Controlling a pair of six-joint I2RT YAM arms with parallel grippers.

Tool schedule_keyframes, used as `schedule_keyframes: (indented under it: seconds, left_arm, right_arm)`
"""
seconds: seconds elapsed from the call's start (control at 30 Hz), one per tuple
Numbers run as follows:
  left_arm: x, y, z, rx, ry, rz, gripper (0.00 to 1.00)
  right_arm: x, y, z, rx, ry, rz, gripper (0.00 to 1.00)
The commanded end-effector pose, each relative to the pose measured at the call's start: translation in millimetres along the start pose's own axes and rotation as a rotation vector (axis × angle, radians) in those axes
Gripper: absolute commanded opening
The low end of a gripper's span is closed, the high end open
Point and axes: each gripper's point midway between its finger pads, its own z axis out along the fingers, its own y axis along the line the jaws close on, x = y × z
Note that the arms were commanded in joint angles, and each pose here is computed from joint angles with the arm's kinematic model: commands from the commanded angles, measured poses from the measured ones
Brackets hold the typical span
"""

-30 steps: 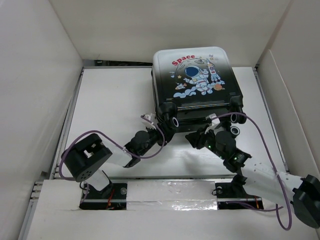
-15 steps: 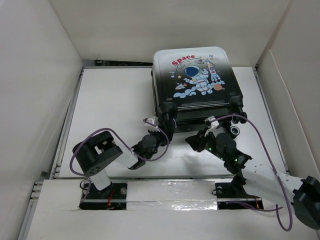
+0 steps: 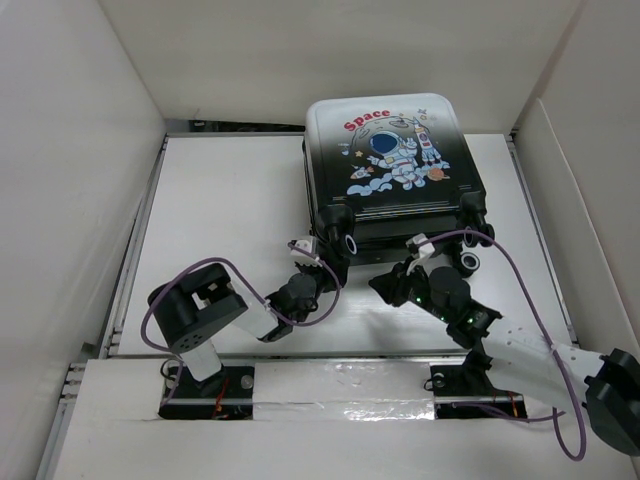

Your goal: Pack the luggage

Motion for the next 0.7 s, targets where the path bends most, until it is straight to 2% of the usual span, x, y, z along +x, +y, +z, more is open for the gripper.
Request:
schedule_keyframes:
  seconds: [0.0, 0.2, 0.27, 0.5, 0.67]
  left_arm:
    - [-99.5, -54.1, -12.1, 0.185, -0.336, -0.196, 0.40]
    - [-105.1, -60.4, -15.3, 0.204, -0.353, -0.189, 0.33]
    - [-107.2, -62.1, -17.3, 0.217, -0.360, -0.182, 0.27]
    - [-116.6, -75.3, -22.6, 0.253, -0.416, -0.180, 0.29]
    - [-112.3, -71.5, -14.3, 0.203, -0.421, -0.166, 0.29]
  right_arm:
    - [-4.4, 4.6, 1.3, -0.022, -0.028, -0.008, 0.28]
    - [-3.4, 3.9, -0.3, -0.019, -0.026, -0.009, 0.27]
    - [-2.6, 3.3, -1.0, -0.019, -0.028, -0.008, 0.27]
    - [0.7, 3.2, -1.5, -0.025, -0.023, -0.006, 0.25]
    - [-1.0, 6.3, -4.1, -0.041, -0.030, -0.007, 0.25]
